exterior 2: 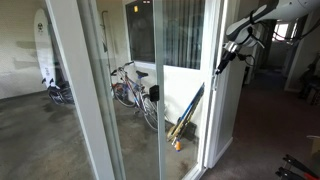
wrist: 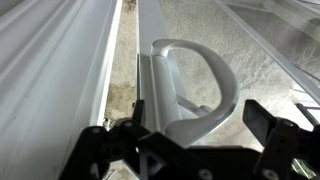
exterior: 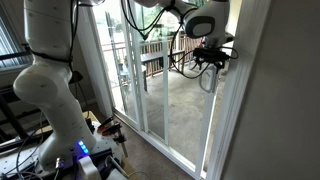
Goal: Open the door
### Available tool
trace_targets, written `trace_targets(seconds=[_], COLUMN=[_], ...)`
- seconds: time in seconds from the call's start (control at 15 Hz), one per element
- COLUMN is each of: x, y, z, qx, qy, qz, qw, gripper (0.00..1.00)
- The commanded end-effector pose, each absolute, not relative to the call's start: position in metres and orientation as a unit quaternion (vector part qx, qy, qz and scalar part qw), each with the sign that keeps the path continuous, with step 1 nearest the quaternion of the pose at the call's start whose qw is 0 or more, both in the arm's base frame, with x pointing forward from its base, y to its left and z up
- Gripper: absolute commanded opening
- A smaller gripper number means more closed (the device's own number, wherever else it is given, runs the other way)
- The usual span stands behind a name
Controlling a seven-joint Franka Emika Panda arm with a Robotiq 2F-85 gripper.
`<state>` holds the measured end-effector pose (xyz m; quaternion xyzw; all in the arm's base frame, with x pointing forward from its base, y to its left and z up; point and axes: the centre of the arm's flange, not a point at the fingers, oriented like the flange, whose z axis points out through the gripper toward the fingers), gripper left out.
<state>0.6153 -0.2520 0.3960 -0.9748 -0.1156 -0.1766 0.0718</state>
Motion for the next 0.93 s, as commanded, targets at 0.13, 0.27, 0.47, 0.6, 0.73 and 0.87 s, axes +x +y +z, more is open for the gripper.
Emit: trace_targets(seconds=[0.13, 0.27, 0.47, 0.6, 0.73, 0.87], x=[0.603, 0.606, 0.611, 0.615, 0.619, 0.62], y=[-0.241, -0.24, -0.24, -0.241, -0.243, -0.24], z=[0.401, 0.401, 0.404, 0.406, 0.407, 0.405], qx=[-0.972, -0.972, -0.972, -0.971, -0.972, -0.972], qy=[-0.127, -0.127, -0.125, -0.124, -0.124, -0.127], qz=[-0.185, -0.184, -0.188, -0.193, -0.191, -0.189], qw=[0.066, 0.067, 0.067, 0.063, 0.062, 0.061], gripper=[1.0, 1.0, 1.0, 1.0, 1.0, 1.0])
